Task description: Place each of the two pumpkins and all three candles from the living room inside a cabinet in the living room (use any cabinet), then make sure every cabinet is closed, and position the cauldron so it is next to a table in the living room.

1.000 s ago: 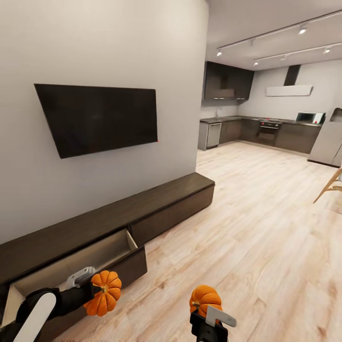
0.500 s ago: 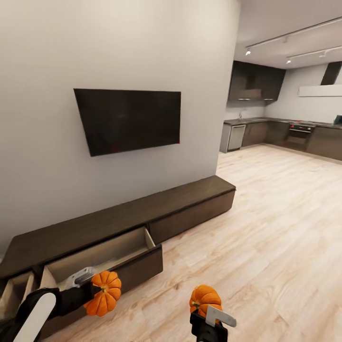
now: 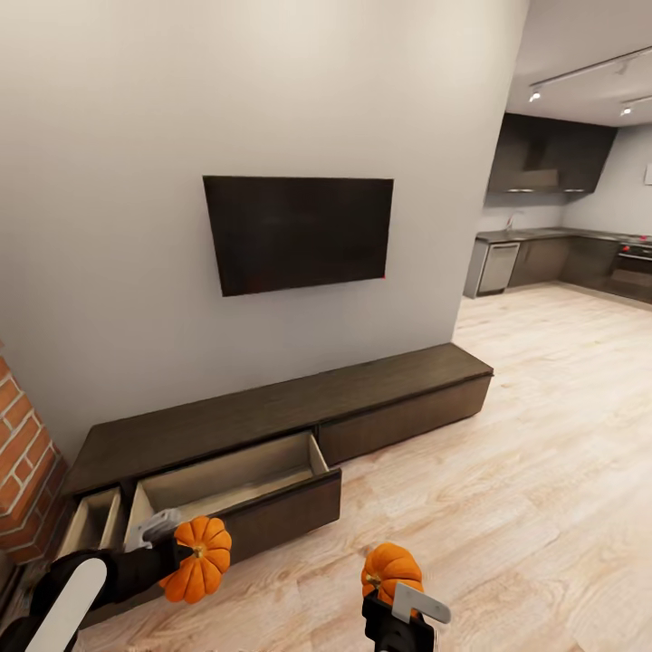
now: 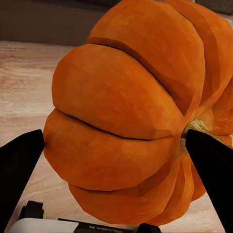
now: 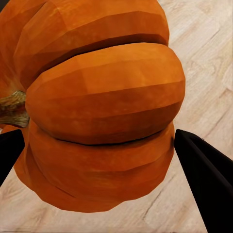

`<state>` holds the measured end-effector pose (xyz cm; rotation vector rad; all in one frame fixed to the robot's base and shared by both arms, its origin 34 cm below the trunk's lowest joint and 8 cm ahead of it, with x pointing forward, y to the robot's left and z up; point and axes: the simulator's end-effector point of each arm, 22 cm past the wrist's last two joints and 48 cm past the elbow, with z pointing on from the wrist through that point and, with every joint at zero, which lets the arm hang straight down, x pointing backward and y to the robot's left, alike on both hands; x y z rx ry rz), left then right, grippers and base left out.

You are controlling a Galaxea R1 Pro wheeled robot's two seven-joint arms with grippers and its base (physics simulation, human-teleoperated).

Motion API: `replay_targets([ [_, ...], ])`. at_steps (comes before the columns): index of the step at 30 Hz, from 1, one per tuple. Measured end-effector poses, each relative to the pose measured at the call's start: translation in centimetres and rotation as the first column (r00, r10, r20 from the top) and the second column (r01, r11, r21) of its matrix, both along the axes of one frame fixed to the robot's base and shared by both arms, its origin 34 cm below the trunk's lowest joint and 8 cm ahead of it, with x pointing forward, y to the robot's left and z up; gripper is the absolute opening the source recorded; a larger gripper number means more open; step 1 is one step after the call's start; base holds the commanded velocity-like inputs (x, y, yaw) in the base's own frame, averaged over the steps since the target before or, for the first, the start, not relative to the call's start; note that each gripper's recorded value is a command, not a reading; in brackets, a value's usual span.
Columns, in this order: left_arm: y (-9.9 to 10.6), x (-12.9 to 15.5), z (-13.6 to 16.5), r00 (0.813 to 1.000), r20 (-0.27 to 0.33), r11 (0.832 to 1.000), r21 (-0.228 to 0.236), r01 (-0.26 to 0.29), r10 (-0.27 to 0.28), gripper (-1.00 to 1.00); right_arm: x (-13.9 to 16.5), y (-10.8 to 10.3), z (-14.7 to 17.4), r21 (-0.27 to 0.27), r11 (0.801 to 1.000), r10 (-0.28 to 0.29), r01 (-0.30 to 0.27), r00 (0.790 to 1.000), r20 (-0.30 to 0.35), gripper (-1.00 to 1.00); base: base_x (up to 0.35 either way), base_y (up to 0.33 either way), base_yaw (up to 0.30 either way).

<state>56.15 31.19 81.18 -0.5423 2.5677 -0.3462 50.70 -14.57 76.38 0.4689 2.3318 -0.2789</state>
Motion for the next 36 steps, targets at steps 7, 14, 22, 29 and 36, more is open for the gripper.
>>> replay_targets([
  [7,0.0,-0.1,0.9,1.000,-0.001,1.000,-0.001,0.001,-0.001,-1.00,-0.2,0.0,0.8,0.000,1.000,0.000,0.000,1.000,-0.002,-1.00,0.000,0.000,0.291],
  [14,-0.1,-0.3,1.7,1.000,-0.001,1.000,-0.003,0.001,-0.001,-1.00,-0.3,0.0,1.6,0.000,1.000,0.000,0.000,1.000,-0.002,-1.00,0.000,0.000,0.291],
  [22,0.0,-0.4,2.6,1.000,0.001,1.000,-0.002,0.000,0.000,-1.00,-0.5,0.0,2.6,0.000,1.000,0.000,0.000,1.000,-0.003,-1.00,0.000,0.000,0.291],
  [29,-0.1,-0.6,3.4,1.000,0.001,1.000,-0.004,0.000,0.000,-1.00,-0.7,0.0,3.3,0.000,1.000,0.000,0.000,1.000,-0.003,-1.00,0.000,0.000,0.291],
  [36,-0.1,-0.7,3.7,1.000,0.002,1.000,-0.005,0.001,-0.001,-1.00,-0.8,0.0,3.6,0.000,1.000,0.000,0.000,1.000,-0.003,-1.00,0.000,0.000,0.291],
])
